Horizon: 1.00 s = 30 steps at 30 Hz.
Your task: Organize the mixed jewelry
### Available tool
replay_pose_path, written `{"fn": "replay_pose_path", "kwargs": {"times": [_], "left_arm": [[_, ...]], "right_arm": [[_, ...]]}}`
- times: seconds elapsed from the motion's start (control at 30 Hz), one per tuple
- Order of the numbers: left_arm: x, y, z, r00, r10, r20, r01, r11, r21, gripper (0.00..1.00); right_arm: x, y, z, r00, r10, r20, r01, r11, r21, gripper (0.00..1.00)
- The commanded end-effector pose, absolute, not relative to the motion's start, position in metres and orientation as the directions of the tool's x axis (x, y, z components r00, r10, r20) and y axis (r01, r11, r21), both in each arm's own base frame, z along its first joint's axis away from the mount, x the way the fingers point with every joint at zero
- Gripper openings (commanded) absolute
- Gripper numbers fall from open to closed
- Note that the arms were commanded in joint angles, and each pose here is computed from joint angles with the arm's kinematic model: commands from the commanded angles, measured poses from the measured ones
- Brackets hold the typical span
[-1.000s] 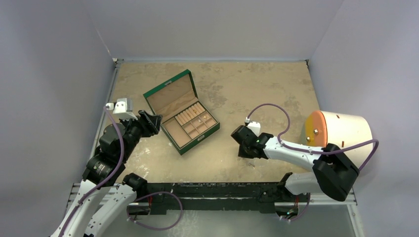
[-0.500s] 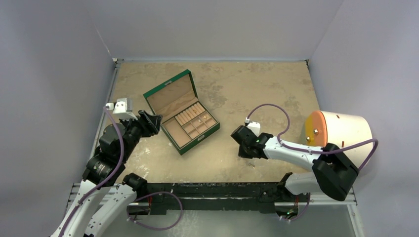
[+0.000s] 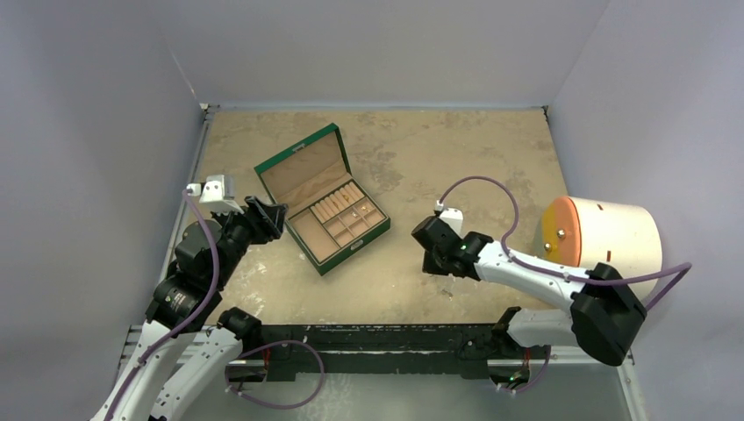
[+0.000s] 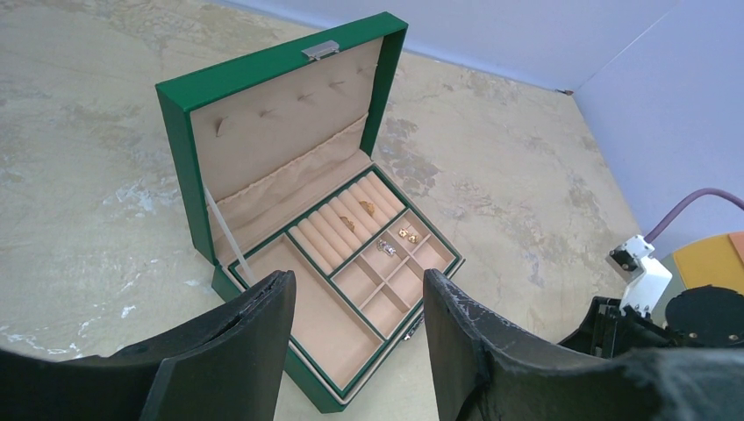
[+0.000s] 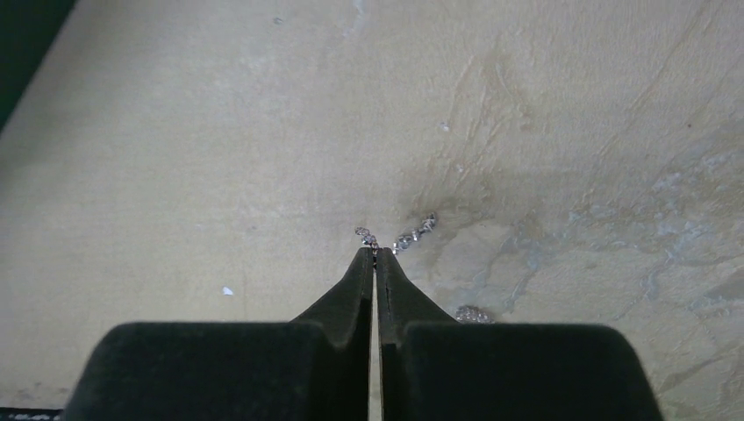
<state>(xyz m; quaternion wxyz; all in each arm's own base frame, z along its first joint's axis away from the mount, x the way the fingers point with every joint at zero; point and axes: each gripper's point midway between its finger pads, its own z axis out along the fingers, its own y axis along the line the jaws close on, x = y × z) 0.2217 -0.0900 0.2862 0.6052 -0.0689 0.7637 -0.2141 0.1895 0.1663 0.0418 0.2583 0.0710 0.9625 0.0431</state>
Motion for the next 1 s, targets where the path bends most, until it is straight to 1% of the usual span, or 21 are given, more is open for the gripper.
{"fn": "replay_pose_path", "kwargs": {"times": [0.0,0.27,0.7,0.87,0.97], "left_arm": [[0.223,-0.090,0.297,-0.221,-0.375,-0.900,0.175,0.893,-0.415,0.55],[0.222,-0.089,0.297,-0.221,-0.374,-0.901,0.175,0.894,-0.414,0.55],[0.223,-0.091,0.297,-0.226,-0.372,-0.900,0.180,0.892,-0.414,0.55],[0.224,-0.092,0.296,-0.230,-0.370,-0.900,0.181,0.892,-0.413,0.55],[0.224,-0.092,0.296,-0.230,-0.370,-0.900,0.180,0.893,-0.413,0.55]], "right_arm": [[0.209,0.176,0.076,-0.811,0.156,-0.564,0.080,0.984,0.156,0.00],[0.231,0.196,0.112,-0.763,0.113,-0.636,-0.014,0.981,0.191,0.00],[0.232,0.203,0.110,-0.766,0.101,-0.635,-0.043,0.977,0.207,0.00],[0.238,0.230,0.127,-0.744,0.073,-0.664,-0.166,0.943,0.289,0.00],[0.245,0.242,0.136,-0.722,0.042,-0.690,-0.226,0.929,0.293,0.00]]}}
